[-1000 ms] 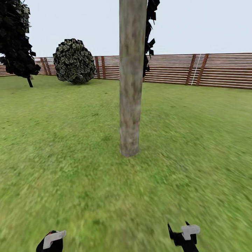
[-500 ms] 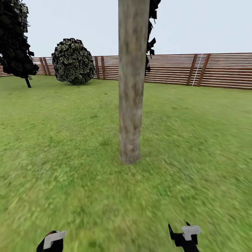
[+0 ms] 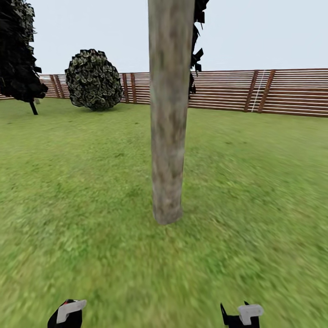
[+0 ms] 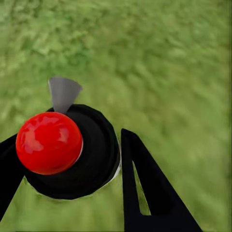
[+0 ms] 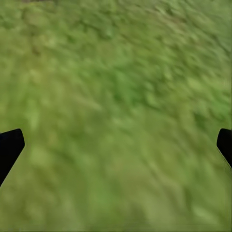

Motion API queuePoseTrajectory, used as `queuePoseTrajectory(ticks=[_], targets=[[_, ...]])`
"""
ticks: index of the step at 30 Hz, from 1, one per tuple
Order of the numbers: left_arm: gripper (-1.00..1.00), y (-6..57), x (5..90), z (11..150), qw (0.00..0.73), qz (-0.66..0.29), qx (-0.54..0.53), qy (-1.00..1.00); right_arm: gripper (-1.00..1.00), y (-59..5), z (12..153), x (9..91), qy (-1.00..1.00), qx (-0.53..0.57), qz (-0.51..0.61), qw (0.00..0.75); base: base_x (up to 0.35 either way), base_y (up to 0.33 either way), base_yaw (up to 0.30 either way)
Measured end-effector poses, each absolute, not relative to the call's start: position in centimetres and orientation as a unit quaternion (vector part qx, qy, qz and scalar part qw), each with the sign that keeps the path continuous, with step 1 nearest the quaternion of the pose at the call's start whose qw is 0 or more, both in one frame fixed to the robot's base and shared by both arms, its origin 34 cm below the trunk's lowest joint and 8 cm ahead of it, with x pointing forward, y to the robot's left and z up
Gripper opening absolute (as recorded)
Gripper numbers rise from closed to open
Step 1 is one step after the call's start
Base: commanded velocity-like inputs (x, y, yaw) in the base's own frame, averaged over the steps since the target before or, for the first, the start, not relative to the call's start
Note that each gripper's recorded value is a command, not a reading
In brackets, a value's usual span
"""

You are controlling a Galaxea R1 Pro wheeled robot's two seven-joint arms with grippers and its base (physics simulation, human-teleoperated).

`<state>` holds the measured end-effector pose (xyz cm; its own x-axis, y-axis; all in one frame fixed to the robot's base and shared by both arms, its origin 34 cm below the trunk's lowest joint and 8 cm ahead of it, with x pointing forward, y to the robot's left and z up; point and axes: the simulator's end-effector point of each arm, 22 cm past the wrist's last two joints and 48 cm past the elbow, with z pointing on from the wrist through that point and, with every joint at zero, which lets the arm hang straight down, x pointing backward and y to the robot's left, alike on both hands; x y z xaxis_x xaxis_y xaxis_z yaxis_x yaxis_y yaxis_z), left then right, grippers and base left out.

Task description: In the garden, pick up the pesticide atomizer on the floor and spray pesticide onto both trees until each tree trunk is fully covered.

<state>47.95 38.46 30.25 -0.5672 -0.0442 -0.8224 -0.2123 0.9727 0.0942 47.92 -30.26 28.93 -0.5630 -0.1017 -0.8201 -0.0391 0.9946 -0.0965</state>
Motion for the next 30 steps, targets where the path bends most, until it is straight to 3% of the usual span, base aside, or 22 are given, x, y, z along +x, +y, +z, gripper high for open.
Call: queuePoseTrajectory(ticks=[11, 19, 20, 23, 24, 30], targets=[[-1.00, 38.3, 47.5, 29.9, 0.454, 0.088, -0.065, 0.884, 1.00, -29.9, 28.8, 47.8, 0.884, -0.039, -0.031, 0.464, 0.295, -0.129, 0.000], [-1.00, 36.1, 48.3, 29.9, 0.458, 0.044, -0.033, 0.887, 1.00, -30.4, 29.9, 49.3, 0.875, -0.047, -0.032, 0.481, 0.059, -0.023, 0.000], [-1.00, 34.9, 48.4, 29.8, 0.445, 0.008, 0.068, 0.893, 1.00, -29.4, 32.2, 52.4, 0.854, -0.094, -0.022, 0.512, 0.000, 0.000, 0.000], [-1.00, 33.8, 48.7, 29.6, 0.421, -0.018, 0.150, 0.894, 1.00, -26.6, 32.2, 53.3, 0.851, -0.184, 0.006, 0.492, 0.000, 0.000, 0.000], [-1.00, 31.8, 49.0, 28.6, 0.360, -0.058, 0.232, 0.902, 1.00, -23.0, 31.3, 54.1, 0.856, -0.286, 0.049, 0.427, 0.000, 0.000, 0.000], [-1.00, 27.3, 52.1, 31.2, 0.305, -0.147, 0.369, 0.866, 1.00, -17.0, 33.9, 57.0, 0.831, -0.374, 0.142, 0.386, 0.000, 0.000, 0.000]])
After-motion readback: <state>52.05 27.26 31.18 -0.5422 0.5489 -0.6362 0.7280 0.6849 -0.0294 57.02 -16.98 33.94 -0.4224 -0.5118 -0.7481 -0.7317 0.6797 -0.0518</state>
